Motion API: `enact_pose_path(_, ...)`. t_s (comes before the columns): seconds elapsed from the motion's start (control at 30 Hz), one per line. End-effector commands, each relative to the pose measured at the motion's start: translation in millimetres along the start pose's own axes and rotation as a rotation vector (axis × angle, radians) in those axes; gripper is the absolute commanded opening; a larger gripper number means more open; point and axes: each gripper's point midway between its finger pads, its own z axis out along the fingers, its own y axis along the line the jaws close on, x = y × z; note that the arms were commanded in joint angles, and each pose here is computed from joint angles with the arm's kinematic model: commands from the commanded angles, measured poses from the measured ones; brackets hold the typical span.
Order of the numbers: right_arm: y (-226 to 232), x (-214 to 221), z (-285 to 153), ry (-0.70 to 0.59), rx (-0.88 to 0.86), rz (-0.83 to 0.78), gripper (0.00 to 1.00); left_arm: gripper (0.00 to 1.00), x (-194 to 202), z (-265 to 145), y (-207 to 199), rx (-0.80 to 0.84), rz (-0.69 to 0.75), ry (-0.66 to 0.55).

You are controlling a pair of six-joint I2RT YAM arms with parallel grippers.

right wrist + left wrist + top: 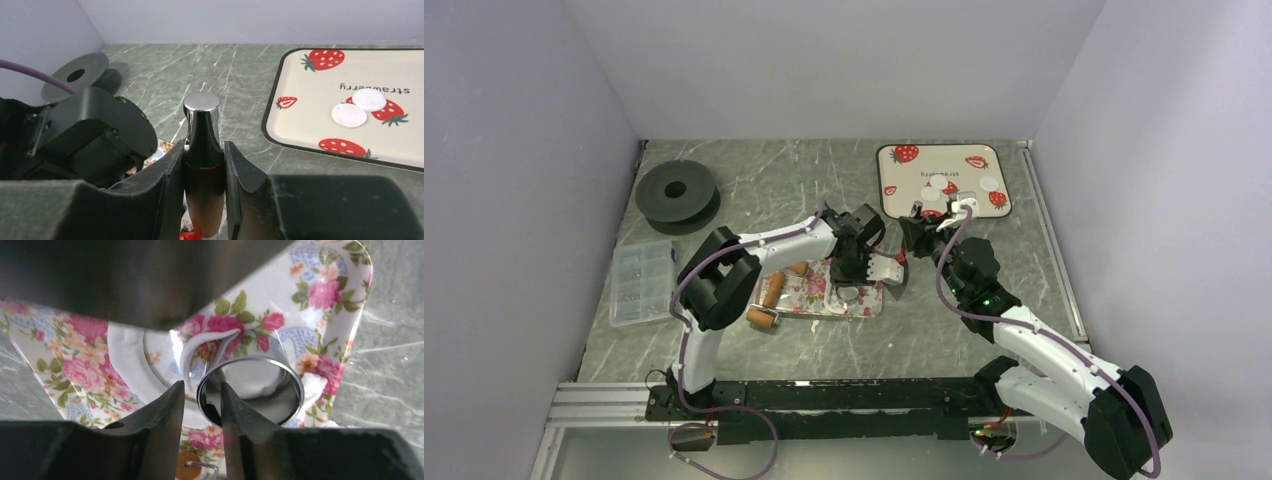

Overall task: Roll out the dumpling wrappers from the dough
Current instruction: Place the dumpling mold on the work surface.

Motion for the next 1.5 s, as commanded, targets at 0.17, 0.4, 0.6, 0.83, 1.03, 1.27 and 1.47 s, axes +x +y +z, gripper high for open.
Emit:
enact_pose_path(0.17, 5, -24, 6, -0.099, -0.016, 0.033, 0.0, 0.5, -20, -38, 14, 0.042, -0.153, -0.095)
enact_pose_path(0.4, 7, -24, 10, -0.11, -0.026, 0.029, 0.0, 0.51, -14, -55, 15, 0.032, -0.289, -0.146)
enact_pose_path(0.6, 10, -25, 24, -0.164, -0.04, 0.054, 0.0, 0.53, 2, -64, 29, -0.002, -0.552, -0.288)
enact_pose_path(0.83, 14, -14, 41, -0.171, -0.047, 0.079, 0.0, 0.53, 2, -51, 21, 0.039, -0.637, -0.333)
enact_pose_path(1.03, 24, 4, 51, -0.141, -0.098, 0.099, 0.0, 0.53, 2, -45, 18, 0.062, -0.665, -0.334)
enact_pose_path(1.27, 30, 24, 56, -0.104, -0.141, 0.119, 0.0, 0.5, -2, -32, 6, 0.133, -0.682, -0.354)
enact_pose_path(1.47, 31, 37, 56, -0.078, -0.157, 0.117, 0.0, 0.47, 0, -27, 1, 0.139, -0.673, -0.365)
